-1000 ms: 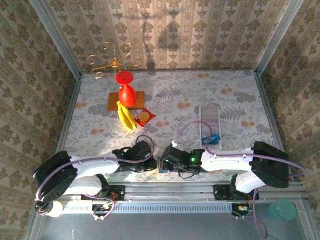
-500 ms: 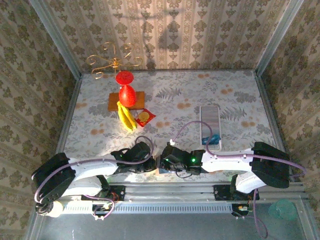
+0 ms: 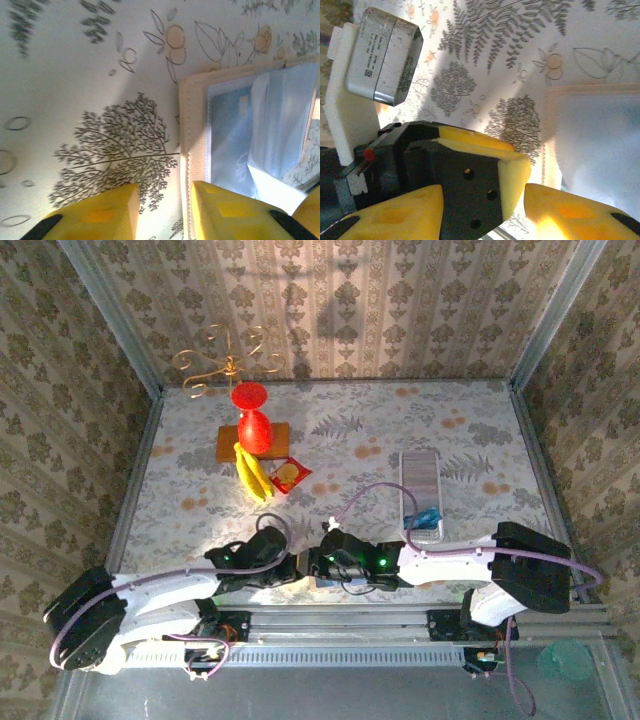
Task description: Put the credit cards into the card holder
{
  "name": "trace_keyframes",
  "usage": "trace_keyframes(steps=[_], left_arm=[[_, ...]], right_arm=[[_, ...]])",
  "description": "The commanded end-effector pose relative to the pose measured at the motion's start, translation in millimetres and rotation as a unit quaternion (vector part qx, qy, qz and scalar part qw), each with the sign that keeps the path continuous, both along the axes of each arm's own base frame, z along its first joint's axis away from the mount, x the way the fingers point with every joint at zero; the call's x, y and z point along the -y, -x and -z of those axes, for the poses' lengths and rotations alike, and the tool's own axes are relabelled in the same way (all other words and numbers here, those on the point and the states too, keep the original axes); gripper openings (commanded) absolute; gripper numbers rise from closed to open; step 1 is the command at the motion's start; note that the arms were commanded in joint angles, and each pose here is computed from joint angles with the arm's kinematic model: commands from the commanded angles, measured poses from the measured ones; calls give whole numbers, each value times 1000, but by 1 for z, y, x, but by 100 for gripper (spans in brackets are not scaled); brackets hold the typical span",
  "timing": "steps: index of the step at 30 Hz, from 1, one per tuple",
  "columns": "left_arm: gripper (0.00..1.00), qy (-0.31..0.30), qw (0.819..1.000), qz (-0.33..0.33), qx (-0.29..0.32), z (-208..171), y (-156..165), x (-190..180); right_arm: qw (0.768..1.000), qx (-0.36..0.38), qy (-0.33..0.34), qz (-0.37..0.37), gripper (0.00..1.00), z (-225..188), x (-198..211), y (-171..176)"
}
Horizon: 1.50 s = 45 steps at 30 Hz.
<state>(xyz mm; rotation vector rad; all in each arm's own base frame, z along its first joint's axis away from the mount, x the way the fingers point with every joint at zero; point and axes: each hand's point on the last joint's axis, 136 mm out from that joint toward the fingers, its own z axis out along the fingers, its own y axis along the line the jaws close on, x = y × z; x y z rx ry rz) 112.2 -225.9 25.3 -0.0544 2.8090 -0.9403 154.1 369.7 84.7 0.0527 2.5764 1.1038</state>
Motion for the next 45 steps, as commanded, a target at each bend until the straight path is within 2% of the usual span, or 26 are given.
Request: trace_keyframes(steps=[1, 4, 8, 11, 14, 17, 19, 21, 26, 31, 37, 42, 45], left_arm=[[35, -32, 999, -27, -5, 8, 0, -23], [35, -42, 998, -44, -7, 6, 0, -37], [37, -57, 995, -79, -1, 0, -2, -60], [38, -42, 995, -89, 14, -12, -5, -66], [43, -23, 996, -86, 21, -20, -5, -63], [47, -13, 997, -72, 21, -27, -5, -56], [48, -19, 998, -60, 31, -32, -9, -53], [49, -34, 997, -48, 42, -37, -13, -52], [51, -82, 995, -17, 56, -42, -24, -50], [52, -93, 994, -12, 65, -41, -37, -44], [52, -100, 991, -20, 86, -40, -52, -46], [52, -90, 993, -18, 80, -41, -52, -41], [53, -82, 993, -18, 81, -43, -54, -37]], right_arm=[[998, 29, -58, -26, 46, -31, -21, 1], [996, 58, -54, -33, 46, -50, -18, -1], [995, 95, -21, -32, 46, -71, 9, -11], [989, 134, 38, -48, 45, -85, 42, -23], [968, 208, 101, -101, 44, -106, 75, -36], [910, 310, 175, -214, 43, -124, 104, -35], [854, 361, 222, -301, 44, -131, 125, -28], [806, 392, 268, -354, 48, -136, 148, -31], [726, 376, 344, -461, 53, -130, 216, -35], [648, 345, 403, -546, 59, -99, 270, -46], [599, 376, 428, -563, 60, -82, 288, -85], [590, 369, 402, -595, 58, -66, 290, -98], [573, 377, 407, -603, 60, -52, 289, -110]])
